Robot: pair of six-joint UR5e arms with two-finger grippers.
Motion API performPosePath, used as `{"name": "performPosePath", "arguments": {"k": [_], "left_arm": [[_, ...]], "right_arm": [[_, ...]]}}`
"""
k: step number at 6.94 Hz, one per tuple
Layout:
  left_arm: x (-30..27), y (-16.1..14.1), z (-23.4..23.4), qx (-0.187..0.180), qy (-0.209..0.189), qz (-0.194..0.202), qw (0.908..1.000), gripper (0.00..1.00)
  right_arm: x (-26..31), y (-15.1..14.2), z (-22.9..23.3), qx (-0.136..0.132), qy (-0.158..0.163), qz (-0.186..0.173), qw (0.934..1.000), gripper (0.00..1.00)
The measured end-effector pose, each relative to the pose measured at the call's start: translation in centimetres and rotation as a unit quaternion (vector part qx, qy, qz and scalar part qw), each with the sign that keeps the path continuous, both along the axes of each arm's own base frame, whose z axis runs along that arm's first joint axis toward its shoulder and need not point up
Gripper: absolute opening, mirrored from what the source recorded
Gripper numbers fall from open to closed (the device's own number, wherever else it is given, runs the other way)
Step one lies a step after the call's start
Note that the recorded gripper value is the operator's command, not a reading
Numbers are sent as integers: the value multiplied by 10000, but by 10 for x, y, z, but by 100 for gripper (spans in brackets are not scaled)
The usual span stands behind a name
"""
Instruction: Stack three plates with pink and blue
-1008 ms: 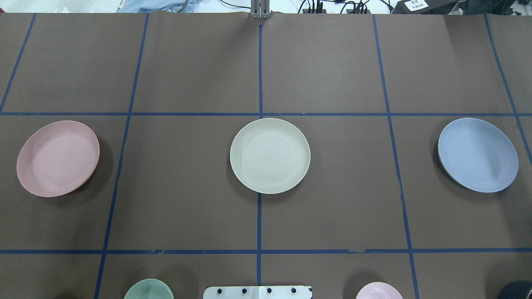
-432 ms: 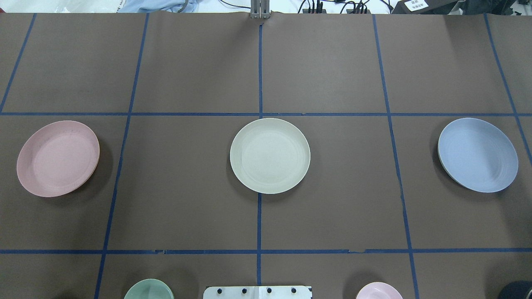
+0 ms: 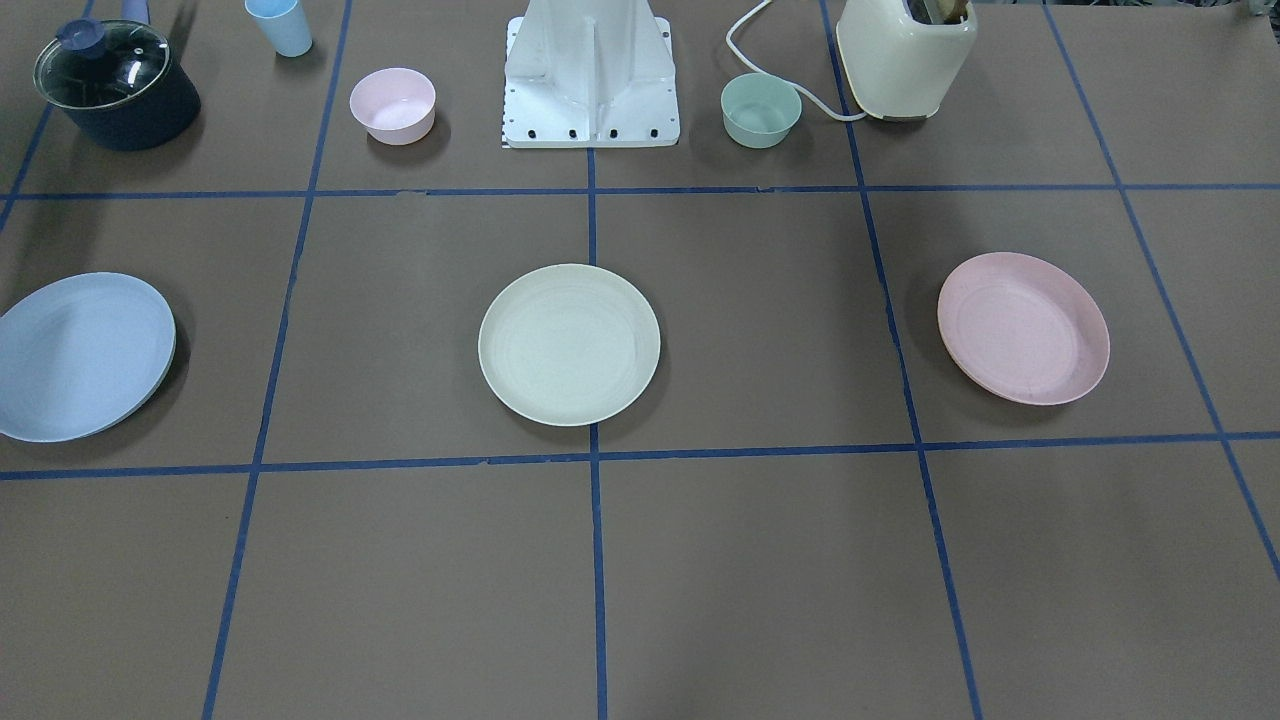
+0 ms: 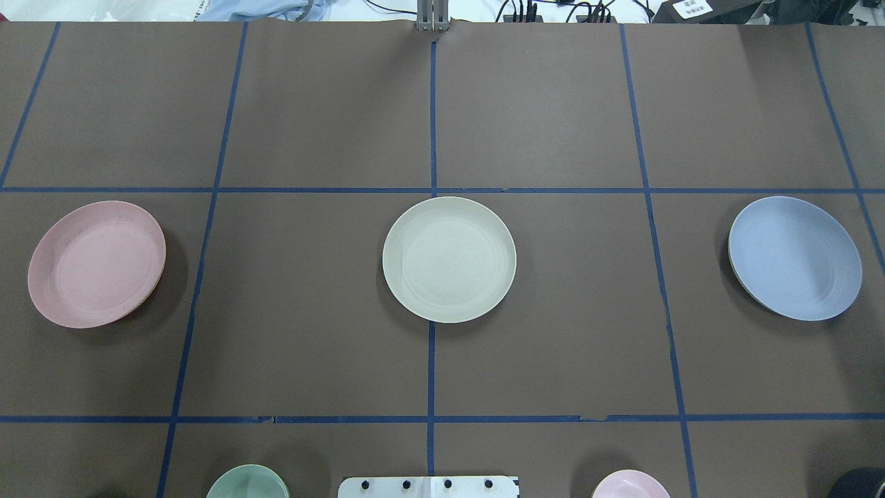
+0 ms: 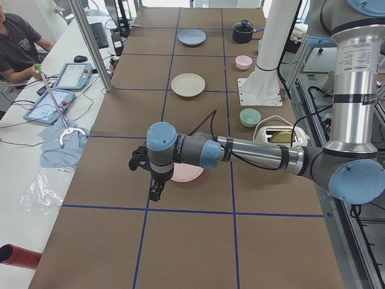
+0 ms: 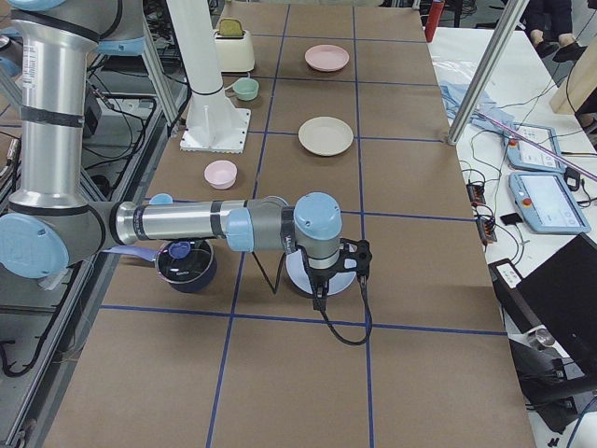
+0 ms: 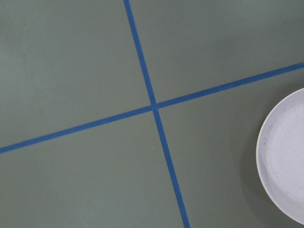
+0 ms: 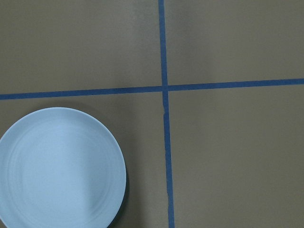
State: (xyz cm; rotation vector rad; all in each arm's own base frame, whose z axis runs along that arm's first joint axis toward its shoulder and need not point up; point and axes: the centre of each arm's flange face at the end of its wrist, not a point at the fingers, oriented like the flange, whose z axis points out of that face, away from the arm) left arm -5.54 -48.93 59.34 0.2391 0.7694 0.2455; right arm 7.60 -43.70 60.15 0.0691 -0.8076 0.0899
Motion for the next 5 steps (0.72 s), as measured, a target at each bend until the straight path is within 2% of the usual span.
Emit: {"name": "performPosePath", "arguments": {"k": [3,5], "left_arm": [[24,-13,19,-1,776,66,9970,100],[53,-14,34,-424,1011,-245,9937,100]], "right_arm": [[-5,-4,-12,122,-73,-64,9999,100],[-8,-4,-6,52,-75,-74,9999,100]]}}
